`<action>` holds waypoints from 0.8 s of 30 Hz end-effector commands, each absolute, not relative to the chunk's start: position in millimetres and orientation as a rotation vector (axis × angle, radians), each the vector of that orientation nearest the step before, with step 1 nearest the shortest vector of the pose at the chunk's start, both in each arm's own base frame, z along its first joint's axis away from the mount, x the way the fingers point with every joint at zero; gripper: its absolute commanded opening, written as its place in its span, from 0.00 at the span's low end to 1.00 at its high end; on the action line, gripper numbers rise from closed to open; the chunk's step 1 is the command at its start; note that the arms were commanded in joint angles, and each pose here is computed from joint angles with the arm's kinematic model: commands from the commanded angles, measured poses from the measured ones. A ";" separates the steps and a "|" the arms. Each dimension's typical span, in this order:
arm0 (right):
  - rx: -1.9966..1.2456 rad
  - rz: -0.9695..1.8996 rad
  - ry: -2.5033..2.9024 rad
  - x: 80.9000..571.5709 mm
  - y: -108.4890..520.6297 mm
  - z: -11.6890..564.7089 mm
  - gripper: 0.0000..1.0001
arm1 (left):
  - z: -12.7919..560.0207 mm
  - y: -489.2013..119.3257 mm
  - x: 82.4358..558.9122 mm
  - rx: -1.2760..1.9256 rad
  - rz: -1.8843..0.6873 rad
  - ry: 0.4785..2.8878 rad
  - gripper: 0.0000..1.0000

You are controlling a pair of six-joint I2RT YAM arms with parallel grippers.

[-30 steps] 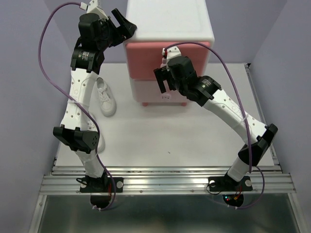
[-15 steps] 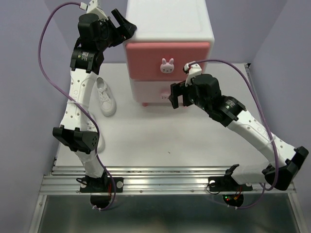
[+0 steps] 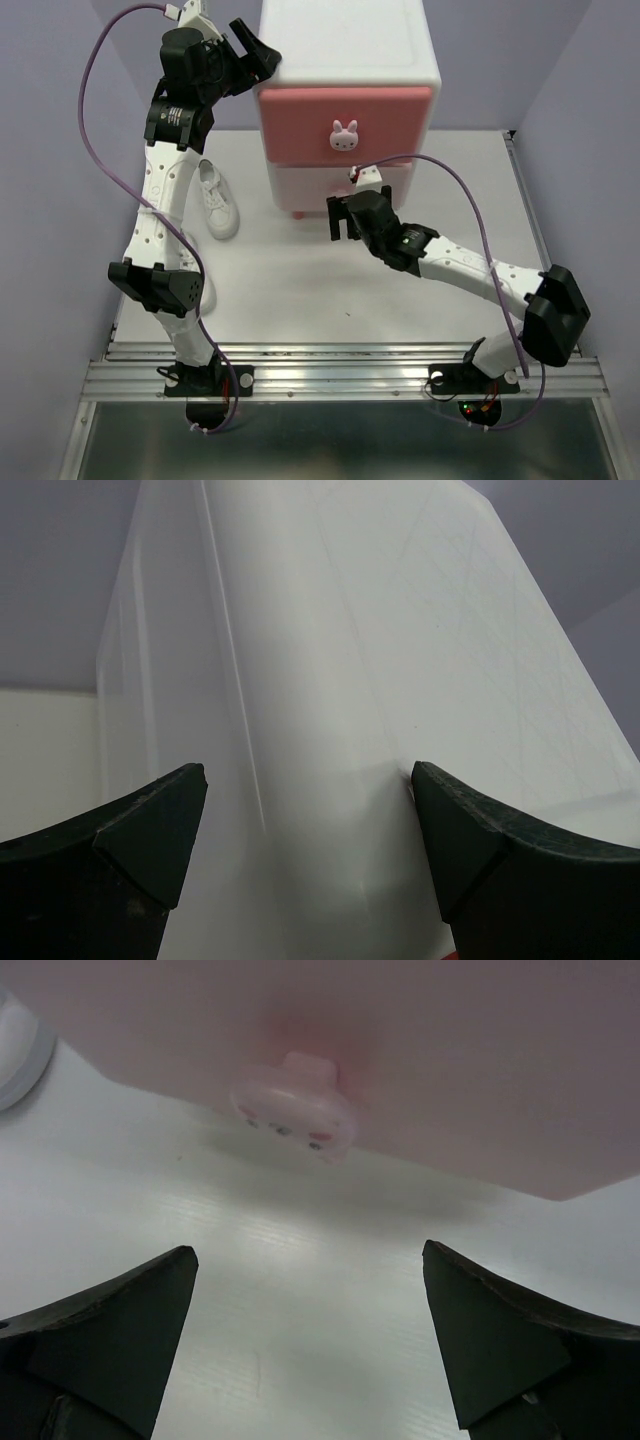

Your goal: Place and organize the shoes in the shoe cabinet

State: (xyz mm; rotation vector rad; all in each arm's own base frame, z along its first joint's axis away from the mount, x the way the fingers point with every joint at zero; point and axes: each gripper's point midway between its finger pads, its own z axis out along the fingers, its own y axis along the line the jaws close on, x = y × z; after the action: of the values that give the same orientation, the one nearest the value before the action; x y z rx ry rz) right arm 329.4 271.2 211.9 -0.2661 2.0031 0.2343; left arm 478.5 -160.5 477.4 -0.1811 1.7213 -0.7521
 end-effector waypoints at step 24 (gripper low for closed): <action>0.319 0.114 1.716 422.7 290.6 242.3 0.26 | 397.9 -155.8 455.9 -0.121 -0.666 2.014 0.93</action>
State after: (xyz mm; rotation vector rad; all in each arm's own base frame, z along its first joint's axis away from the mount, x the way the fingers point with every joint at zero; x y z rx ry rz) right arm 409.8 292.3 211.1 0.1508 1.7853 0.0202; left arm 475.2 -159.8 478.3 -0.1669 1.7134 -0.7528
